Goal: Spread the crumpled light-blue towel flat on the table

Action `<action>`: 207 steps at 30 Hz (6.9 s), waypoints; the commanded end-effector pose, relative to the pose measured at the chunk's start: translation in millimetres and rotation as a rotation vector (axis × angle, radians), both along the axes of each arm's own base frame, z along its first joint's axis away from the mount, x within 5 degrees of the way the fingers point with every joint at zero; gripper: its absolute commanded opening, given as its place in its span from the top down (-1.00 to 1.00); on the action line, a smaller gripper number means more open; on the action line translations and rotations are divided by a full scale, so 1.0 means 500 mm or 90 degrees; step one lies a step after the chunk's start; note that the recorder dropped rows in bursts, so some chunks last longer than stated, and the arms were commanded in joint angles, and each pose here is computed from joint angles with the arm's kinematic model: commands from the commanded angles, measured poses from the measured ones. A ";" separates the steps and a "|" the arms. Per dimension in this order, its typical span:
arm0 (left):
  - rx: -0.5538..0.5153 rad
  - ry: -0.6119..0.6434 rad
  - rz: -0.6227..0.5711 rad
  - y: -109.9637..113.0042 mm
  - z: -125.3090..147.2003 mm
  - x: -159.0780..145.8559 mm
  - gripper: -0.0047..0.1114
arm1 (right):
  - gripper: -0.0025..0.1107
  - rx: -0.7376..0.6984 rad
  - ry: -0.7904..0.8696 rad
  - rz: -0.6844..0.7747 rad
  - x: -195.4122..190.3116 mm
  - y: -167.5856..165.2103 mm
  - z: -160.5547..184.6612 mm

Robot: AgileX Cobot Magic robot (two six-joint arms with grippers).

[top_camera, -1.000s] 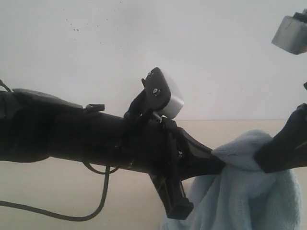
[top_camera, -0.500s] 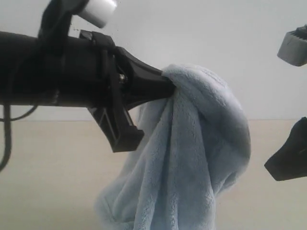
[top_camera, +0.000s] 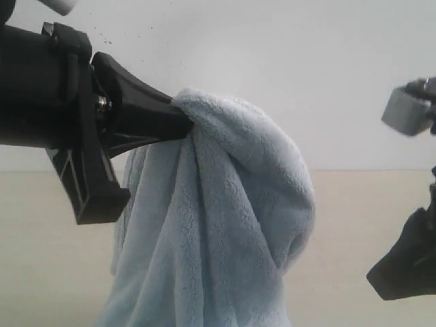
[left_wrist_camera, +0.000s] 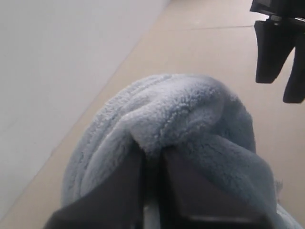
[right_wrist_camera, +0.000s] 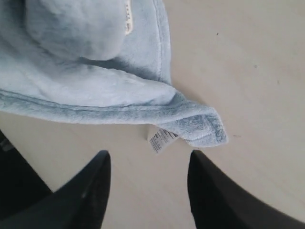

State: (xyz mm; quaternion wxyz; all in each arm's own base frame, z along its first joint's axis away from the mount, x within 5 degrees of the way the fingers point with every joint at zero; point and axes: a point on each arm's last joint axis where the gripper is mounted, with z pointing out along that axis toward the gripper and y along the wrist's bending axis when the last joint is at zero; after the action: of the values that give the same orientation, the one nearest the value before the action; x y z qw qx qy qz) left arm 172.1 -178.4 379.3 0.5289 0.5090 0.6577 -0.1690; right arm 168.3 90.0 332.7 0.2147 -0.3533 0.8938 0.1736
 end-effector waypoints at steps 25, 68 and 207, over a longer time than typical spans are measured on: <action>0.138 0.161 0.353 0.177 -0.132 -0.074 0.85 | 0.12 -0.029 0.033 0.039 0.136 0.108 -0.294; 0.146 0.192 0.371 0.202 -0.175 -0.102 0.85 | 0.33 0.003 0.178 0.067 -0.027 0.088 -0.302; 0.028 0.270 0.476 0.255 -0.204 -0.155 -0.38 | 0.96 0.032 -0.378 -0.315 0.076 -0.112 0.101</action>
State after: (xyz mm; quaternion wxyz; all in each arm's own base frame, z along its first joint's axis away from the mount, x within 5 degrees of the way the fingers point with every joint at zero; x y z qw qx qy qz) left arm 98.7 -47.0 285.4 0.4164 0.1798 0.8907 -0.0314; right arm 214.4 35.6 366.4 0.4673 -0.1709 0.8672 0.0217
